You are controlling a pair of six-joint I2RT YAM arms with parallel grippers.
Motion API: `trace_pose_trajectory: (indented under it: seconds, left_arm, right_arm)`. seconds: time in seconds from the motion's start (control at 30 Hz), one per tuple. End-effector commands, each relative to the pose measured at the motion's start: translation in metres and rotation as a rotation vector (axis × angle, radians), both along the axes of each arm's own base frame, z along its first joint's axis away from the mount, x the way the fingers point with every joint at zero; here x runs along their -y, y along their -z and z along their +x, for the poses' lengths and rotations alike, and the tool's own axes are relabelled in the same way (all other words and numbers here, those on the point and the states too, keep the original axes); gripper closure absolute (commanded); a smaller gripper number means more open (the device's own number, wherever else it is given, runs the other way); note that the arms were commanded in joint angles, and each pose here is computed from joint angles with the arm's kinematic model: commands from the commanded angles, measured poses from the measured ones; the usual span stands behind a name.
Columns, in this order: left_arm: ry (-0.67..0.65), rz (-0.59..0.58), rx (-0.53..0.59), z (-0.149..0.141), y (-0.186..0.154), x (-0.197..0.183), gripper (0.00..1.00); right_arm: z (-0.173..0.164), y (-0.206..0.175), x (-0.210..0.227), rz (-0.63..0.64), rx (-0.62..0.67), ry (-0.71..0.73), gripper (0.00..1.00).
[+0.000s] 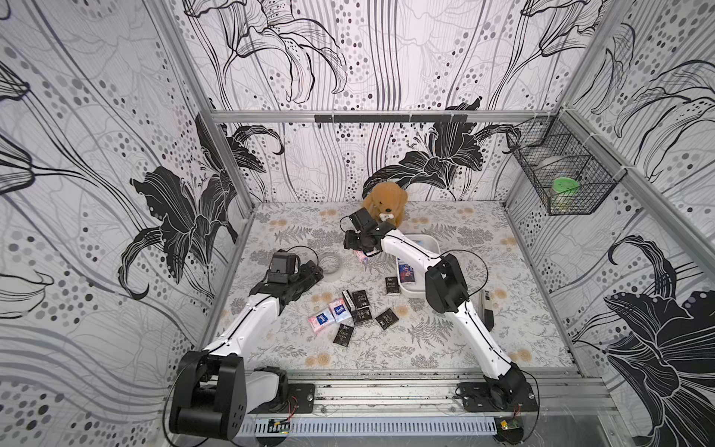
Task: Put the pocket tissues into the storage box
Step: Pick up the pocket tissues from the center of the board.
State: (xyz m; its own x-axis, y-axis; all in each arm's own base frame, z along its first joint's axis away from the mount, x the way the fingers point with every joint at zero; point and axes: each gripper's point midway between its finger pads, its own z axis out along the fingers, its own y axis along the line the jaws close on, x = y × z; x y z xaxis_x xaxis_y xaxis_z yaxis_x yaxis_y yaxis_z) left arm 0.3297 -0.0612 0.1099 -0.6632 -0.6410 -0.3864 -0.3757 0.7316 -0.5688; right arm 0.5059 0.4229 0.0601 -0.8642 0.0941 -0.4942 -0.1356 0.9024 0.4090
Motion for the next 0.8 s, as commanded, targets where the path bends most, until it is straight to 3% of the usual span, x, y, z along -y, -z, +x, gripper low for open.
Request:
trace_pose_trajectory:
  seconds: [0.0, 0.33, 0.47, 0.77]
  left_arm:
    - [0.014, 0.000, 0.041, 0.004, -0.013, 0.001, 0.17]
    - [0.013, -0.005, 0.051, 0.005, -0.014, 0.001, 0.17]
    - [0.016, -0.012, 0.049, 0.007, -0.013, 0.003, 0.17]
    - [0.020, -0.017, 0.047, 0.008, -0.013, 0.004, 0.17]
  right_arm:
    - [-0.012, 0.008, 0.007, -0.013, -0.062, 0.005, 0.38]
    - [-0.050, -0.018, 0.045, -0.103, -0.071, -0.025, 0.33]
    - [-0.063, -0.033, 0.060, -0.125, -0.083, 0.000, 0.26]
    - [-0.084, -0.016, 0.102, -0.257, -0.152, 0.112, 0.19]
